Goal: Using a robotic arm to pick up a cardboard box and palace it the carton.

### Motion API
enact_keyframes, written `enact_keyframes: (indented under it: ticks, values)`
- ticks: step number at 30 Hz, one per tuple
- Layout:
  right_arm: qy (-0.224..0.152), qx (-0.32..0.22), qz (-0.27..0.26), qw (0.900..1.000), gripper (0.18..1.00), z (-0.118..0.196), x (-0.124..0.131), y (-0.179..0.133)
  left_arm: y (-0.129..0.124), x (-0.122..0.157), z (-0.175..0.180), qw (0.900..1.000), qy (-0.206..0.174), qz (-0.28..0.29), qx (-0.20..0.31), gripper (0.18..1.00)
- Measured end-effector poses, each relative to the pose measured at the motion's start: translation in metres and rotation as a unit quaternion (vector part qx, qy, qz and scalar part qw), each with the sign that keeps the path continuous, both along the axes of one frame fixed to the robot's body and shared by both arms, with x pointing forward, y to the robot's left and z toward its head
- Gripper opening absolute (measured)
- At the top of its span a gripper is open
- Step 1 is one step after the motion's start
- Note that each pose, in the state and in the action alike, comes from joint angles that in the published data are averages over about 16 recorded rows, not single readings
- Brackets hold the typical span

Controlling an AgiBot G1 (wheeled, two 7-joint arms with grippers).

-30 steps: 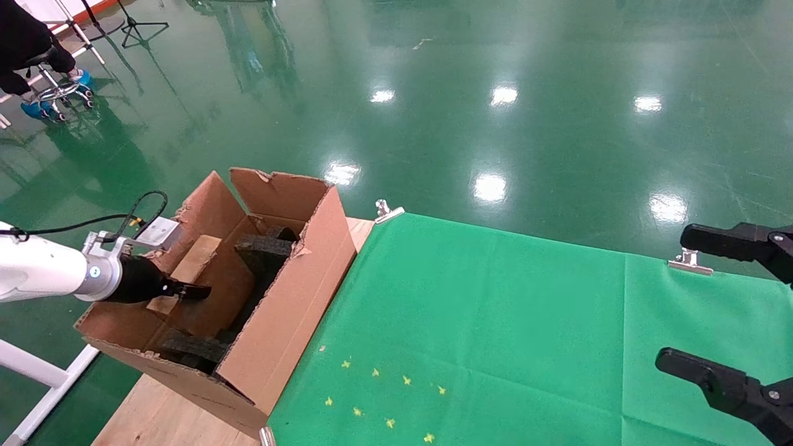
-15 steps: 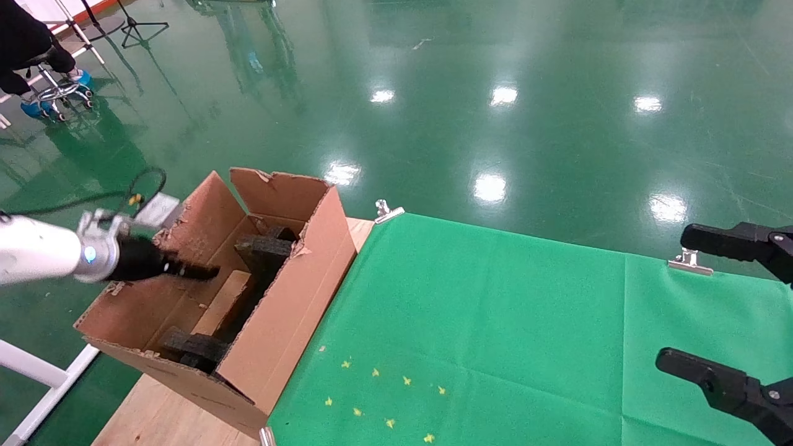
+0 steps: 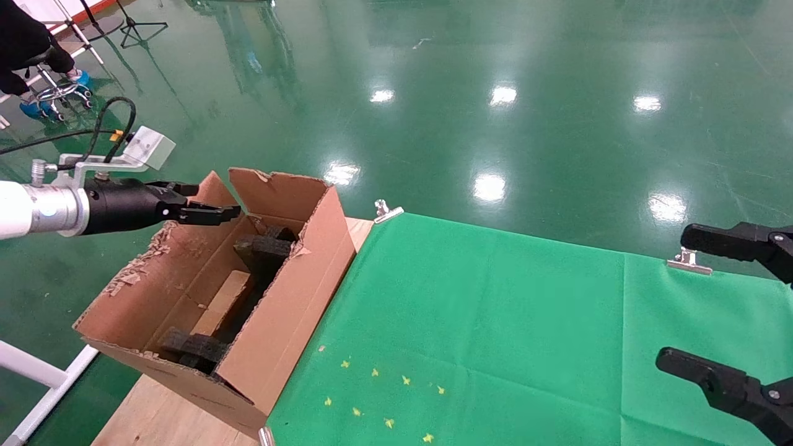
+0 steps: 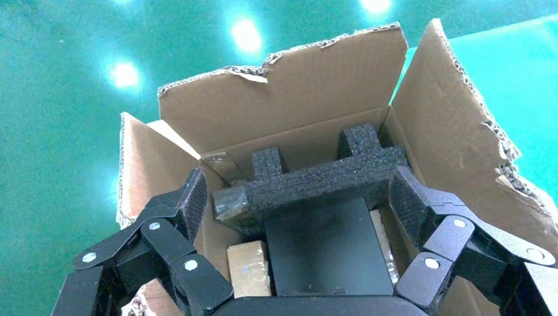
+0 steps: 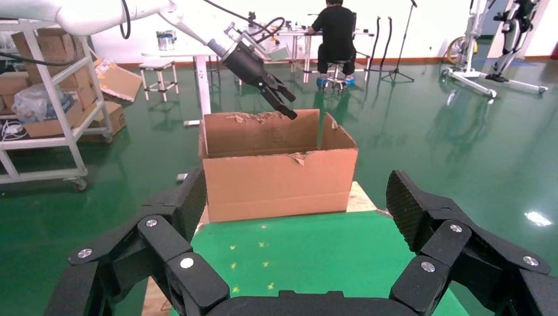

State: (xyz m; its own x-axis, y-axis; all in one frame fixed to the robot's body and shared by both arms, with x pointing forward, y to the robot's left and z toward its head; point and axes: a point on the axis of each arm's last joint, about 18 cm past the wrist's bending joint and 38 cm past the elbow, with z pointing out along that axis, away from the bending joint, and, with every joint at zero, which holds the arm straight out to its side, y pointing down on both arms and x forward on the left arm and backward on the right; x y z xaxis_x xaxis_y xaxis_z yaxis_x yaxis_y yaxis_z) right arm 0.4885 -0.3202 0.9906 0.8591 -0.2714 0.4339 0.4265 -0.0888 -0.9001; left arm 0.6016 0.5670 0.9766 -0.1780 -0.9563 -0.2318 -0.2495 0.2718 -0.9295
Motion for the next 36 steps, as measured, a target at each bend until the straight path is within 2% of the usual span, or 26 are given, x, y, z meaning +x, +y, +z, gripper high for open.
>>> enact_keyframes:
  ticks: [9,19,28,36]
  values:
    - [0.0,0.0,0.0,1.0,1.001,0.0,0.0,0.0,-0.019,0.003,0.002,0.9993,-0.01,-0.037,0.0,1.001]
    - [0.0,0.0,0.0,1.0,1.001,0.0,0.0,0.0,-0.066,0.002,0.009,0.9907,-0.04,-0.13,0.003,1.001]
    - [0.0,0.0,0.0,1.0,1.001,0.0,0.0,0.0,-0.112,-0.007,0.014,0.9726,-0.068,-0.222,0.005,1.001]
    - [0.0,0.0,0.0,1.0,1.001,0.0,0.0,0.0,-0.152,-0.022,0.017,0.9479,-0.093,-0.305,0.007,1.001]
